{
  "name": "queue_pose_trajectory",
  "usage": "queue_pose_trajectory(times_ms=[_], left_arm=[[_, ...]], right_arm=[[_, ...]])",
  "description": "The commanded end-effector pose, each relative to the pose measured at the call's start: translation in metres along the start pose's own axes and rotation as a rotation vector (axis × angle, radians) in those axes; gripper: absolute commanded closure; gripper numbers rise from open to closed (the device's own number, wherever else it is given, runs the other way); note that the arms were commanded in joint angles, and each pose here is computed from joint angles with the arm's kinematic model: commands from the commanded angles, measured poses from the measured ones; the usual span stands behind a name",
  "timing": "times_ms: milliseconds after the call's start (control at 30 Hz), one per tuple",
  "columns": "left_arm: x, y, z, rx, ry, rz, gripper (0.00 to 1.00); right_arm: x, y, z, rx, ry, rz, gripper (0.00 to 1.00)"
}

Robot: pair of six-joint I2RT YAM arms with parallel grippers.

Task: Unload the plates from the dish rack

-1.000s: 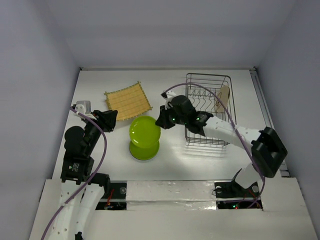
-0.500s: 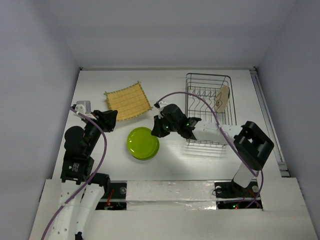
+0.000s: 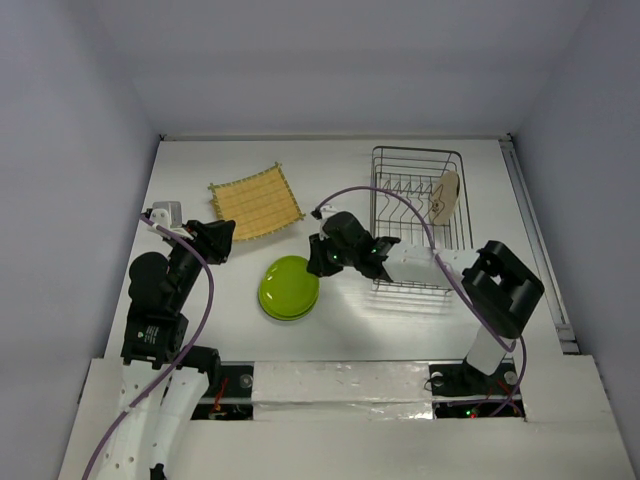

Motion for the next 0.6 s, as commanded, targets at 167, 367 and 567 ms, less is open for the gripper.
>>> queue_pose_trajectory(times_ms=[167,367,567], left_arm=[[0.003,0.017,-0.006,-0.019,-0.025,-0.073,0.77],[0.004,0.018,-0.007,-0.018,-0.026,-0.076,0.77],[0.004,0.018,-0.007,-0.020,-0.028,-0.077,0.77]], right_arm=[[0.011,0.006,-0.001,0.023,-0.070,-0.049,0.48],[0.033,0.022,-0.001,0.041,-0.151,-0.136,0.36],[0.096,0.069,-0.016,0.034,-0.420,-0.428,0.89]])
Point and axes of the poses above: each gripper's point midway between its finger pads, its own x axis back along the fingers, its own z axis along the line the jaws close on, y = z × x, the point moved 8 cm from there along x, back along the fingers, and after that the axes turned 8 degrees about -x, right-handed, at the moved point
